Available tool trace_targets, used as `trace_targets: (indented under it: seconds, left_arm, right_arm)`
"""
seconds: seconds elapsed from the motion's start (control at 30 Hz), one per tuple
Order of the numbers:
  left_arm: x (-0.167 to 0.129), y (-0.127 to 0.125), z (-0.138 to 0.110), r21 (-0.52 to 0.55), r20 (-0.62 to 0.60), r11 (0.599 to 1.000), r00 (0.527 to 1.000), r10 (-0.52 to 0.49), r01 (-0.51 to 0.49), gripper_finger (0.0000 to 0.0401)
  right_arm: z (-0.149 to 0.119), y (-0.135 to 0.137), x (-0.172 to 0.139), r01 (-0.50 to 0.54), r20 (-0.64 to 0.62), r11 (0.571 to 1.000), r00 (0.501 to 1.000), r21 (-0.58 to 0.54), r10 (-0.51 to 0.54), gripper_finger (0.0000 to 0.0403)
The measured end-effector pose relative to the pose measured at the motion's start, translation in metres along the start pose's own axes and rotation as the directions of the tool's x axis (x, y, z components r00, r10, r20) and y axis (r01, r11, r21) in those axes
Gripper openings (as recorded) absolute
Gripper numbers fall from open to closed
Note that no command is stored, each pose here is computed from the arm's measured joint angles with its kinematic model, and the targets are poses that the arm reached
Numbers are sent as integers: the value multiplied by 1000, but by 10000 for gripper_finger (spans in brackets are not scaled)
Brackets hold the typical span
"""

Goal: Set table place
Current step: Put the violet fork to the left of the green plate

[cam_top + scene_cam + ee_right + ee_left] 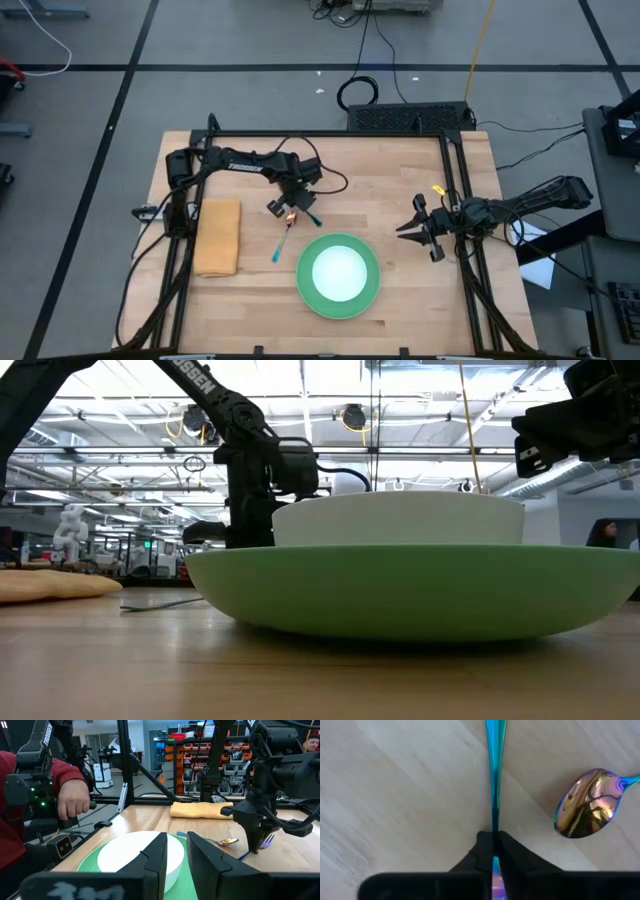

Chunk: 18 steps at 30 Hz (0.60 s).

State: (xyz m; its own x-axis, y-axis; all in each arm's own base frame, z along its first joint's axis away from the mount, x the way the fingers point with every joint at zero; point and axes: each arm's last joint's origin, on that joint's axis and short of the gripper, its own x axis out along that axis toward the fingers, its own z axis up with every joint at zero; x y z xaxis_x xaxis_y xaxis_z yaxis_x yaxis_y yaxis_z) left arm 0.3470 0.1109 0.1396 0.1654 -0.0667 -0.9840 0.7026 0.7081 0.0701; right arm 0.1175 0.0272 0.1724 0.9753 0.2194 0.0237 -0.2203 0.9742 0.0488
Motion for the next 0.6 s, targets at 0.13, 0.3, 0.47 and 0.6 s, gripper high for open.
trace_targets:
  seconds: [0.13,0.3,0.47,0.6]
  left_arm:
    - [0,1,0,27,15,1000,1000,-2,1,18]
    - [-1,2,1,47,23,999,1000,16,-17,7]
    - [-13,9,6,60,47,993,994,99,-102,7]
    - [-29,11,8,64,56,983,984,166,-170,6]
  right_arm:
    - [0,0,0,0,0,1000,1000,0,0,66]
    - [0,0,0,0,0,1000,1000,3,0,66]
    - [0,0,0,0,0,1000,1000,11,0,66]
    - [0,0,0,0,0,1000,1000,11,0,66]
